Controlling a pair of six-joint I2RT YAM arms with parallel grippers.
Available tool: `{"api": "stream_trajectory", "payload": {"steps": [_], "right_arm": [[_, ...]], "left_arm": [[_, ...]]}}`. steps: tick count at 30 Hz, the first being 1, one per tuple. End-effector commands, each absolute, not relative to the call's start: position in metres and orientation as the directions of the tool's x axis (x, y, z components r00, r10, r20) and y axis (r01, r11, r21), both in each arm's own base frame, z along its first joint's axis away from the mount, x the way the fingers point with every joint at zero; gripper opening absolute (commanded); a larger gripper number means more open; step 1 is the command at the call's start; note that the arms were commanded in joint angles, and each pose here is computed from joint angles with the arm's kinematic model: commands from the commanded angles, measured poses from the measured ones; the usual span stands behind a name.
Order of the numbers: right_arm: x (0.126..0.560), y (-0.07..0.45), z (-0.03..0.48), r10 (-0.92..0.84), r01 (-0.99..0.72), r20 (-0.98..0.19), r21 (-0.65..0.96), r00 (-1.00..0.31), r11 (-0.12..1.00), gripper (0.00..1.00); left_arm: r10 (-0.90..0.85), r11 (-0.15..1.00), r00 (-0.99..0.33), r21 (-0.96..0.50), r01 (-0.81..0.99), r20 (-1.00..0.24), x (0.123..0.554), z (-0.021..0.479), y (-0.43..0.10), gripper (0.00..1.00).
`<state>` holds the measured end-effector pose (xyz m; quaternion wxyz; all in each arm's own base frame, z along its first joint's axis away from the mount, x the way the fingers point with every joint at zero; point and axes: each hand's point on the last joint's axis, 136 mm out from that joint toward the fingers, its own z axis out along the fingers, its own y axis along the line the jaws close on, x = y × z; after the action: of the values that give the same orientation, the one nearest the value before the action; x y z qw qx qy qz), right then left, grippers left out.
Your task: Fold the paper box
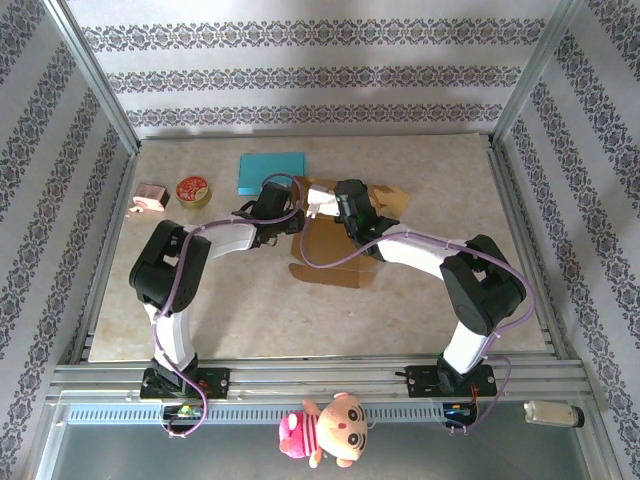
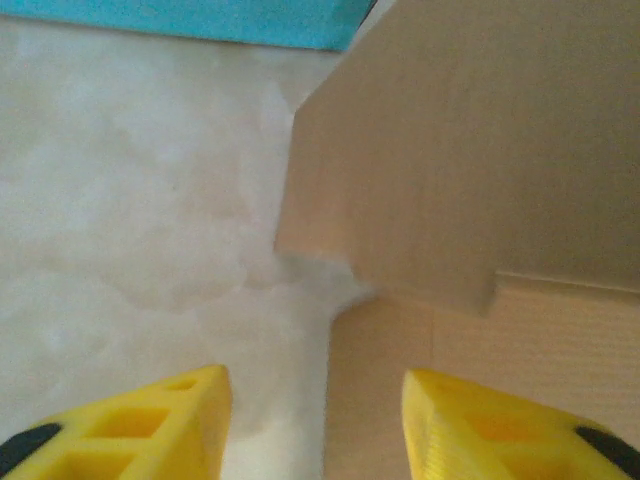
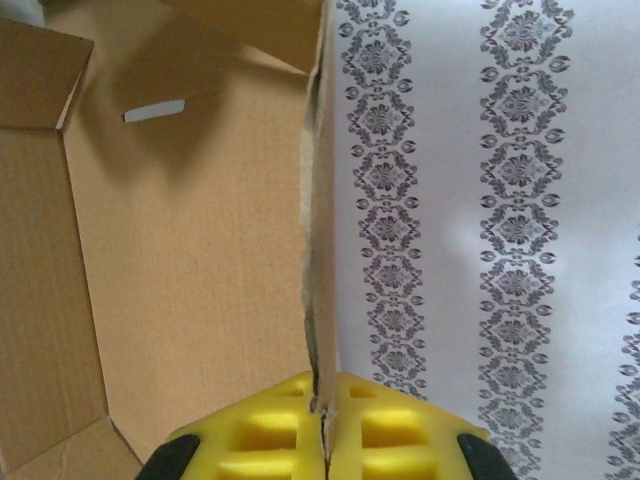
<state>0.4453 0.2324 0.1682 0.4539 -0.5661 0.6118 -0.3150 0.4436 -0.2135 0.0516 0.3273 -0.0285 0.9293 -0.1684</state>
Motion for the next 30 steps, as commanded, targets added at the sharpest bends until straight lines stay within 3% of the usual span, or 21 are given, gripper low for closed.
{"api": "stream_trajectory", "payload": {"steps": [1, 10, 16, 21, 27, 30], "right_arm": [[0.443, 0.233, 0.169, -0.969, -0.457, -0.243, -0.867, 0.046, 0.196, 0.02], [0.439, 0.236, 0.163, -0.963, -0.508, -0.269, -0.834, 0.034, 0.215, 0.02], [0.439, 0.233, 0.161, -0.96, -0.52, -0.281, -0.822, 0.014, 0.233, 0.02], [0.443, 0.222, 0.159, -0.966, -0.516, -0.258, -0.827, -0.002, 0.222, 0.02], [0.448, 0.224, 0.162, -0.967, -0.514, -0.255, -0.831, 0.01, 0.214, 0.02], [0.449, 0.227, 0.164, -0.965, -0.514, -0.262, -0.831, 0.02, 0.215, 0.02]], "left_arm": [[-0.087, 0.925, -0.69, -0.316, 0.212, -0.718, 0.472, 0.07, -0.235, 0.54], [-0.109, 0.869, -0.667, -0.397, 0.297, -0.737, 0.483, 0.071, -0.26, 0.57], [-0.084, 0.733, -0.581, -0.445, 0.514, -0.81, 0.452, 0.114, -0.285, 0.51], [-0.056, 0.821, -0.493, -0.321, 0.473, -0.868, 0.424, 0.141, -0.233, 0.58], [0.22, 0.857, -0.505, -0.082, 0.508, -0.835, 0.41, 0.134, -0.195, 0.69], [0.302, 0.863, -0.481, 0.023, 0.504, -0.823, 0.424, 0.132, -0.188, 0.79]]}}
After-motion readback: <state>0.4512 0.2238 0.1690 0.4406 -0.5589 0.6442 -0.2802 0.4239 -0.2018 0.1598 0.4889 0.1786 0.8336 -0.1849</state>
